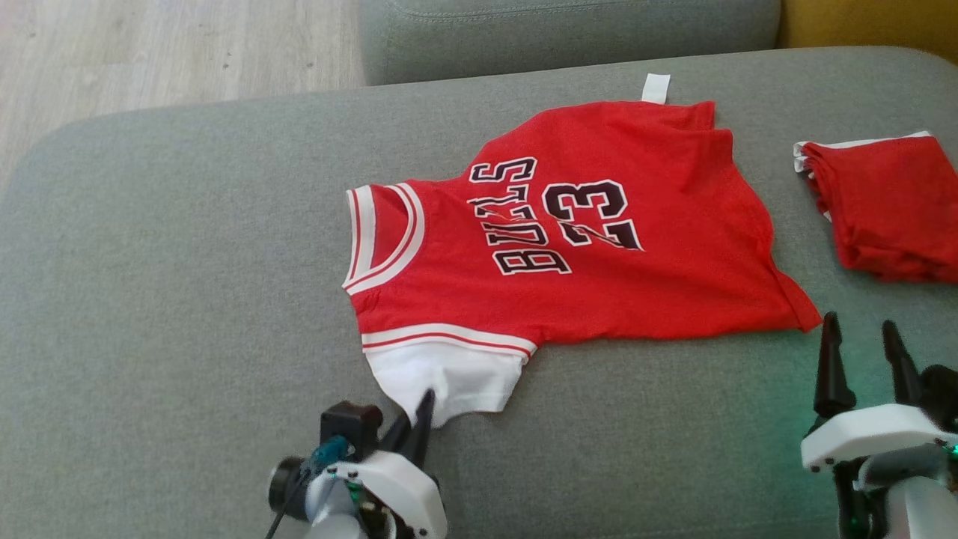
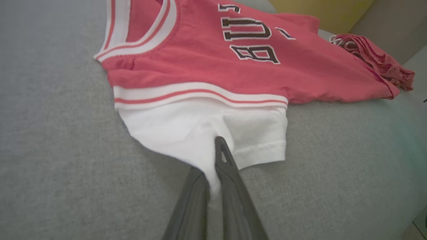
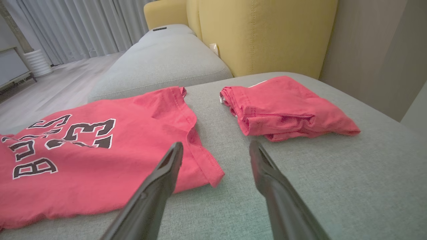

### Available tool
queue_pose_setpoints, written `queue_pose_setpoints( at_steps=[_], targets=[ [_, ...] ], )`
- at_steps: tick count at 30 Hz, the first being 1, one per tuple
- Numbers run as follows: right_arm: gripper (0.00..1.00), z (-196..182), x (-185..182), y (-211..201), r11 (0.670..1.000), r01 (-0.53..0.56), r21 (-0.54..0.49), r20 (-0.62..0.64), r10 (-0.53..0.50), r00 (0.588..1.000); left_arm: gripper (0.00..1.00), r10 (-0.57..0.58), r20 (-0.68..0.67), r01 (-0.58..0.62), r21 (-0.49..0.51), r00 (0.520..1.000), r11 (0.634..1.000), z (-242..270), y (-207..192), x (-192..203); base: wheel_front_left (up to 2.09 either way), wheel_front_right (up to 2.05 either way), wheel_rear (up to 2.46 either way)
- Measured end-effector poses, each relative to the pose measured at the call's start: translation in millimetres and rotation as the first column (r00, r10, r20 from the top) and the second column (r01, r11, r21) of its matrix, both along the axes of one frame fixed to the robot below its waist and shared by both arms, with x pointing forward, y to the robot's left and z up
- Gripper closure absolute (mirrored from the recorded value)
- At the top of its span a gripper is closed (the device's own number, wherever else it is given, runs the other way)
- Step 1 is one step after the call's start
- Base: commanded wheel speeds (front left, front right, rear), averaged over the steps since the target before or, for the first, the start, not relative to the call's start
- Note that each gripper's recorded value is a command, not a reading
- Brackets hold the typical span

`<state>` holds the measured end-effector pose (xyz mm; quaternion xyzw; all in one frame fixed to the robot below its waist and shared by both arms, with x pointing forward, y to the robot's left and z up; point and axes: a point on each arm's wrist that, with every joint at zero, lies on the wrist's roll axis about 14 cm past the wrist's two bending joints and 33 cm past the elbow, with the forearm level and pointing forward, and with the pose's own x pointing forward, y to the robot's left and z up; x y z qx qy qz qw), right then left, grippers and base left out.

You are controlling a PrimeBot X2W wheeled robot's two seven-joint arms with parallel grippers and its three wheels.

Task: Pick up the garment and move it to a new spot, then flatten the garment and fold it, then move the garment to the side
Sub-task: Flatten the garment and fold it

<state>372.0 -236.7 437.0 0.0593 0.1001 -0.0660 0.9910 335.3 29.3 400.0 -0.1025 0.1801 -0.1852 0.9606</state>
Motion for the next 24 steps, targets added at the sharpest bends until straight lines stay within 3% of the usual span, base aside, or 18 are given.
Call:
queue_pose_setpoints(
  at_steps=[6, 13, 16, 24],
  targets=[
    [0.00, -10, -2, 3, 1.000, -0.007, 0.008, -0.041, 0.007, 0.999, 1.00, 0.083, 0.123, -0.082, -0.013, 0.989, 0.997, 32, 15, 24, 0.00, 0.00, 0.00],
    [0.00, -18, -2, 2, 1.000, -0.001, 0.017, -0.062, 0.002, 0.998, 1.00, 0.209, 0.334, -0.195, -0.073, 0.919, 0.978, 100, 43, 52, 0.00, 0.00, 0.00],
    [0.00, -17, 3, 3, 0.999, 0.005, 0.036, -0.056, -0.003, 0.998, 1.00, 0.236, 0.361, -0.219, -0.088, 0.902, 0.972, 109, 51, 51, 0.00, 0.00, 0.00],
    [0.00, -37, 13, 26, 0.994, -0.034, 0.105, -0.116, 0.046, 0.992, 1.00, 0.231, 0.339, -0.216, -0.082, 0.912, 0.973, 100, 53, 45, 0.00, 0.00, 0.00]
  ],
)
